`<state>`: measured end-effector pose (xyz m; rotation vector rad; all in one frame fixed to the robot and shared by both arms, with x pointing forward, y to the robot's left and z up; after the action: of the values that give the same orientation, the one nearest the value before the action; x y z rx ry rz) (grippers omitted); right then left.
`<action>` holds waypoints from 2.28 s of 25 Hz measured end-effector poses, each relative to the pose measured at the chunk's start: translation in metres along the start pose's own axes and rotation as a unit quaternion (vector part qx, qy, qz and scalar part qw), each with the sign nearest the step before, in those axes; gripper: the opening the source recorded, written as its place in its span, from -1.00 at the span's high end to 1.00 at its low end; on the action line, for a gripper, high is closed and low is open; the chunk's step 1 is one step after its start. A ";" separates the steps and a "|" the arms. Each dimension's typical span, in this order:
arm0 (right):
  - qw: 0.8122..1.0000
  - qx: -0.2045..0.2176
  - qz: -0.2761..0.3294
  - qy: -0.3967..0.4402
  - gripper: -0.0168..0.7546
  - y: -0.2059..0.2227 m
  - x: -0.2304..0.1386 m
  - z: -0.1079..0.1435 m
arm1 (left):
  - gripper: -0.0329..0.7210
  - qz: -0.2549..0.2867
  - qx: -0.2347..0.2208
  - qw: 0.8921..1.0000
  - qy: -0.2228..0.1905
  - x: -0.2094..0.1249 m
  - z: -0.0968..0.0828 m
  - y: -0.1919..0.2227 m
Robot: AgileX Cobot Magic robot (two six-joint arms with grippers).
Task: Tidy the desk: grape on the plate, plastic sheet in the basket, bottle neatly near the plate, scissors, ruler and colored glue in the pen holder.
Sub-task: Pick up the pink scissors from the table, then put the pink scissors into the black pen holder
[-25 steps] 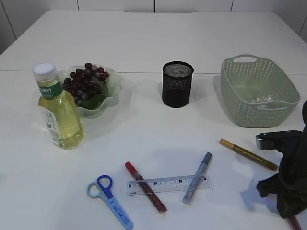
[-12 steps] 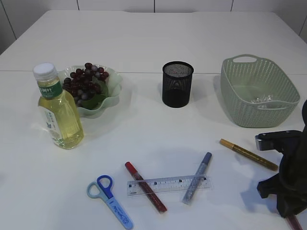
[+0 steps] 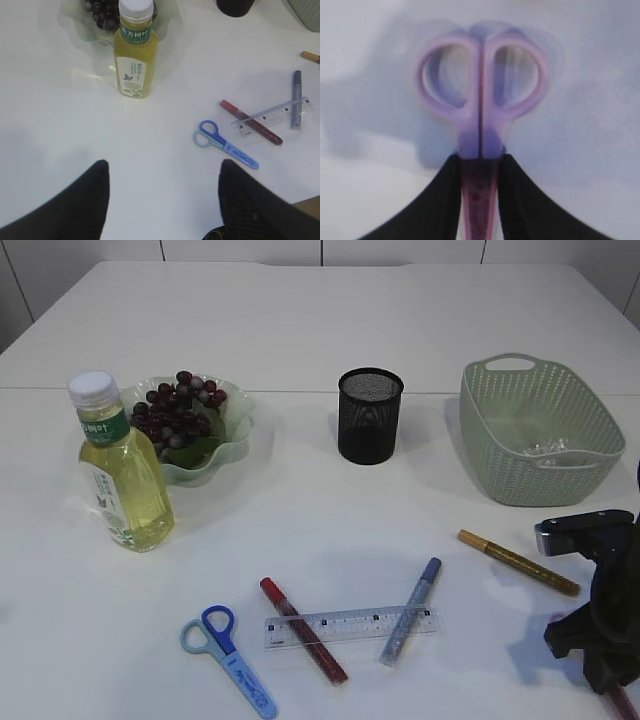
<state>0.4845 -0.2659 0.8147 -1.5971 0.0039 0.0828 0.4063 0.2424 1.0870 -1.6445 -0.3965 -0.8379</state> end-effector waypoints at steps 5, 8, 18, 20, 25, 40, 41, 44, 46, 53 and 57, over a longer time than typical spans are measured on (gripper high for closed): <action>1.000 0.001 -0.013 -0.004 0.42 -0.008 0.001 0.000 | -0.41 0.000 0.000 1.000 0.000 0.000 0.000 0.000; 1.000 0.004 -0.013 -0.004 0.42 -0.013 -0.002 0.001 | -0.41 0.000 0.000 1.000 0.000 0.000 0.000 0.000; 0.994 0.016 -0.053 -0.093 0.42 -0.036 -0.006 0.042 | -0.41 0.000 0.000 1.000 -0.001 0.000 0.000 0.000; 0.992 0.018 -0.062 -0.109 0.42 -0.038 -0.006 0.050 | -0.41 0.000 -0.001 1.000 -0.001 0.000 0.000 0.000; 0.988 0.023 -0.085 -0.123 0.42 -0.045 0.002 0.061 | -0.41 0.000 -0.002 1.000 -0.002 0.000 -0.001 0.000; 0.938 0.056 -0.310 -0.144 0.42 -0.128 0.096 0.091 | -0.41 0.000 -0.004 1.000 -0.004 0.000 -0.001 0.000; 0.934 0.058 -0.324 -0.143 0.42 -0.133 0.101 0.092 | -0.41 0.000 -0.004 1.000 -0.004 0.000 -0.001 0.000; 0.916 0.065 -0.370 -0.140 0.42 -0.149 0.117 0.097 | -0.41 0.000 -0.004 1.000 -0.004 0.000 -0.001 0.000; 0.903 0.070 -0.402 -0.138 0.42 -0.159 0.128 0.101 | -0.41 0.000 -0.005 1.000 -0.005 0.000 -0.002 0.000; 0.854 0.084 -0.496 -0.130 0.42 -0.191 0.167 0.113 | -0.41 -0.001 -0.005 1.000 -0.005 0.000 -0.002 0.000; 0.825 0.091 -0.544 -0.125 0.42 -0.199 0.188 0.120 | -0.41 -0.002 -0.005 1.000 -0.005 0.001 -0.002 0.000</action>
<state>0.6772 -0.1316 0.9999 -1.1839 -1.0676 -0.5857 0.4062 0.2406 1.0876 -1.6577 -0.4027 -0.8367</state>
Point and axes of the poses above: a point on each arm's last joint axis where the gripper is mounted, y pointing out along that axis toward the gripper, z along the wrist's bending axis when the last joint is at zero, x = y × z, the point moved 8 cm from there along y, pointing out along that axis toward the gripper, and after that the axes turned 6 degrees about y, right-handed, at the moved point
